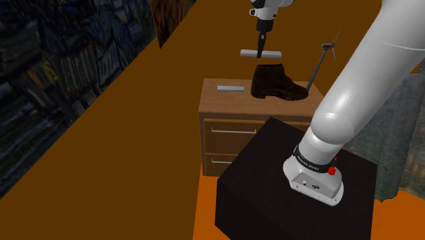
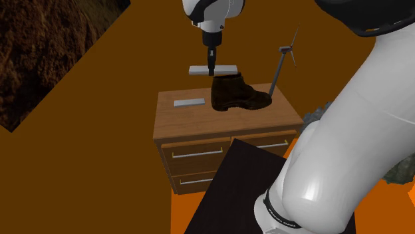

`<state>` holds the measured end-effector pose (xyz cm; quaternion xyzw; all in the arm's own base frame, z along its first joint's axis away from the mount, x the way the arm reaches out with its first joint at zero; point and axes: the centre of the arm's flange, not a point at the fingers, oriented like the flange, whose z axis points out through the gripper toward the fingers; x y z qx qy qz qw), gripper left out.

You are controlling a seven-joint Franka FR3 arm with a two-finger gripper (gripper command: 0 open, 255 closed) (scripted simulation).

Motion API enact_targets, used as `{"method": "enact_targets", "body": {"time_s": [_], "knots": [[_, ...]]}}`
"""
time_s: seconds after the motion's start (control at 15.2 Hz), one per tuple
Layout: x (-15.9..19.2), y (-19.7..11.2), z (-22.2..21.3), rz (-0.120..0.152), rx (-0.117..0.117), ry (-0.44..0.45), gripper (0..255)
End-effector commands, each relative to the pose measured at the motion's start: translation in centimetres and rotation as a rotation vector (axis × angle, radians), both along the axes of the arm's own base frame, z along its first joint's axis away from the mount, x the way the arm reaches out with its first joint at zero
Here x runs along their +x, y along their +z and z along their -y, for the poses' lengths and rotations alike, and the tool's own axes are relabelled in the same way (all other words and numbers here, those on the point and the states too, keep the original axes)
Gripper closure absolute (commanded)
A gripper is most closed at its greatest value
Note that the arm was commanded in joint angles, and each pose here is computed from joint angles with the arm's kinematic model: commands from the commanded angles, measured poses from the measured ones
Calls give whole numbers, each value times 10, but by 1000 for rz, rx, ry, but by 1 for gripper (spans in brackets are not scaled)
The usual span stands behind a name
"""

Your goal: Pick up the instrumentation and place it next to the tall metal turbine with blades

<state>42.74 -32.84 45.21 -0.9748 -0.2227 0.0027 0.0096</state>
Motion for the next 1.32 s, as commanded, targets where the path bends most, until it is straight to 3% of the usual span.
{"method": "enact_targets", "body": {"time_s": [0.0,1.25], "knots": [[0,10,-1,0,0,0,255],[0,111,-1,0,0,0,255]]}}
